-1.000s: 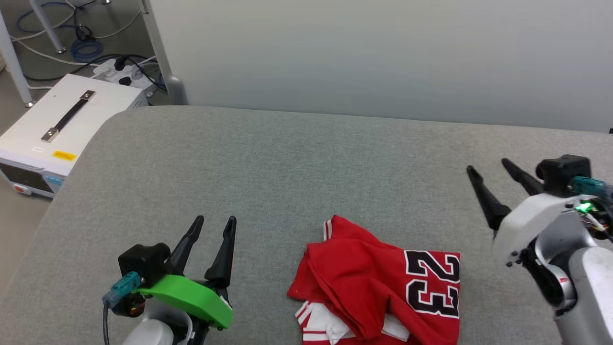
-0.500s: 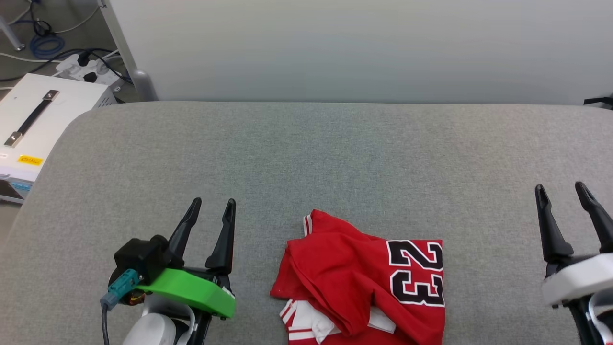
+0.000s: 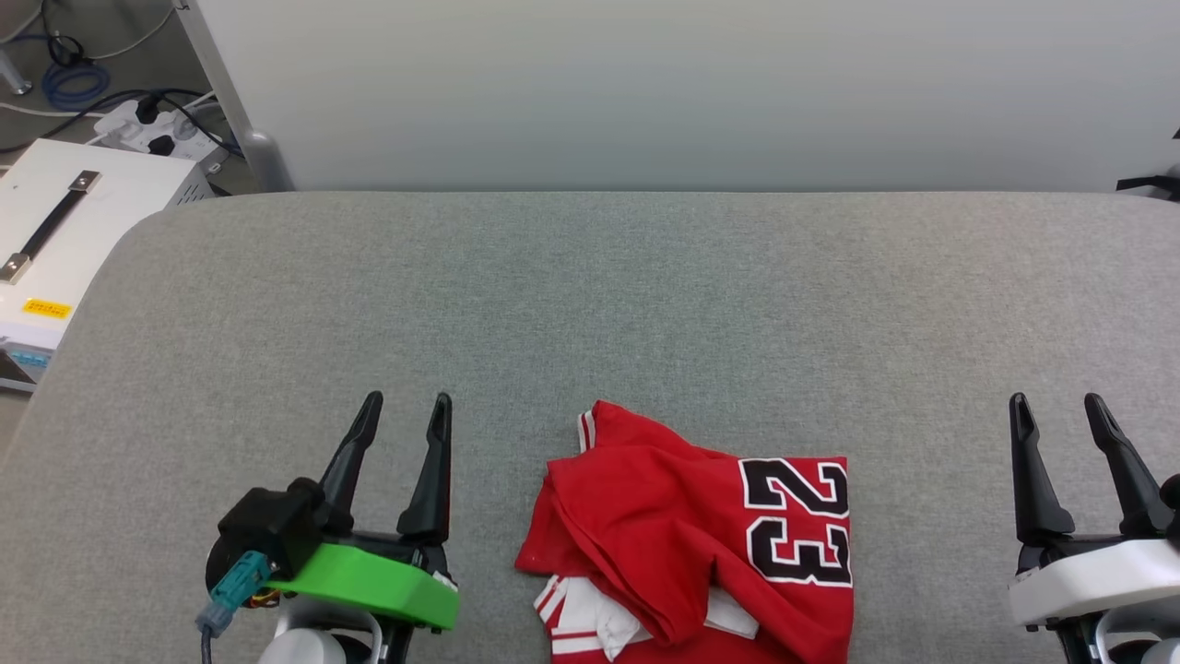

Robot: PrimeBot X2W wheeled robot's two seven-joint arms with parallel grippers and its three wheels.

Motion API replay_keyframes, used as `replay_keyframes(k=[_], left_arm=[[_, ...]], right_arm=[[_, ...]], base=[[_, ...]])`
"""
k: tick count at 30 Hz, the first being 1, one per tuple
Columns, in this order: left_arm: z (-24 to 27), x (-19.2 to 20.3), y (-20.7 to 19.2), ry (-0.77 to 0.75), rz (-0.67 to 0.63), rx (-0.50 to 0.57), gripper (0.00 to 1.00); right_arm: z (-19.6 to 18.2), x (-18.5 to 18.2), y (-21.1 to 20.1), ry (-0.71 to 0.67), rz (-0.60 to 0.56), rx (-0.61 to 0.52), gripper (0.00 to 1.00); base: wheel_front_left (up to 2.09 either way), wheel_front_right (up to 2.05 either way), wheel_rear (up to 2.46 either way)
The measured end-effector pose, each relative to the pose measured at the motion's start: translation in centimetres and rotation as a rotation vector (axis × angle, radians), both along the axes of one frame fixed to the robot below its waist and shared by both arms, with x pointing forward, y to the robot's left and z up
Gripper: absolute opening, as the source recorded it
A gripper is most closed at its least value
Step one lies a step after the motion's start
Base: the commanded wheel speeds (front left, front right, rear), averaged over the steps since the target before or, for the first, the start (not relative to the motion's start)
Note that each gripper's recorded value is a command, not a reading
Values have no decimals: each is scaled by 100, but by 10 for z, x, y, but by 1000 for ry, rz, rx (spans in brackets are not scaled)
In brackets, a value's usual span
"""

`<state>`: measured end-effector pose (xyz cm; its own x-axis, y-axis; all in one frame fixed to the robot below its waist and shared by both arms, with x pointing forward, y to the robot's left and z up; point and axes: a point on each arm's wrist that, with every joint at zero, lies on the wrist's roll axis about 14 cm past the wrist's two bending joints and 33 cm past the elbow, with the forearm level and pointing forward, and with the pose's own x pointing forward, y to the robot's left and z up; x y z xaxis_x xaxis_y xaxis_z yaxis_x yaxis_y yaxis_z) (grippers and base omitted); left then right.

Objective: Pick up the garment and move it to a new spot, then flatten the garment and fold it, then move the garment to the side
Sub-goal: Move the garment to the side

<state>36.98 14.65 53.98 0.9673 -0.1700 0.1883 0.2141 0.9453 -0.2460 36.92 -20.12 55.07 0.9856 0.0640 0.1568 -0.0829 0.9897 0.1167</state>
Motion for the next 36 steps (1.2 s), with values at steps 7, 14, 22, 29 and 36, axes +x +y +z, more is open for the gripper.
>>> replay_keyframes(k=[7, 14, 22, 29, 36], left_arm=[[6, 0, 2, -23, 21, 10, 100], [2, -2, -2, -11, 11, 13, 100], [-7, -1, 2, 16, 13, 23, 100], [-14, 2, 3, 38, 17, 28, 100], [-19, 8, 11, 52, 42, 43, 100]], right_arm=[[-5, 2, 6, 16, 18, 5, 100], [-33, 6, 14, 178, 53, 37, 100], [-91, -7, 43, 629, 206, 35, 100], [-116, -21, 72, 907, 311, 77, 100], [-137, -21, 89, 1058, 360, 98, 100]], base=[[0, 0, 0], [0, 0, 0], [0, 0, 0], [0, 0, 0], [0, 0, 0]])
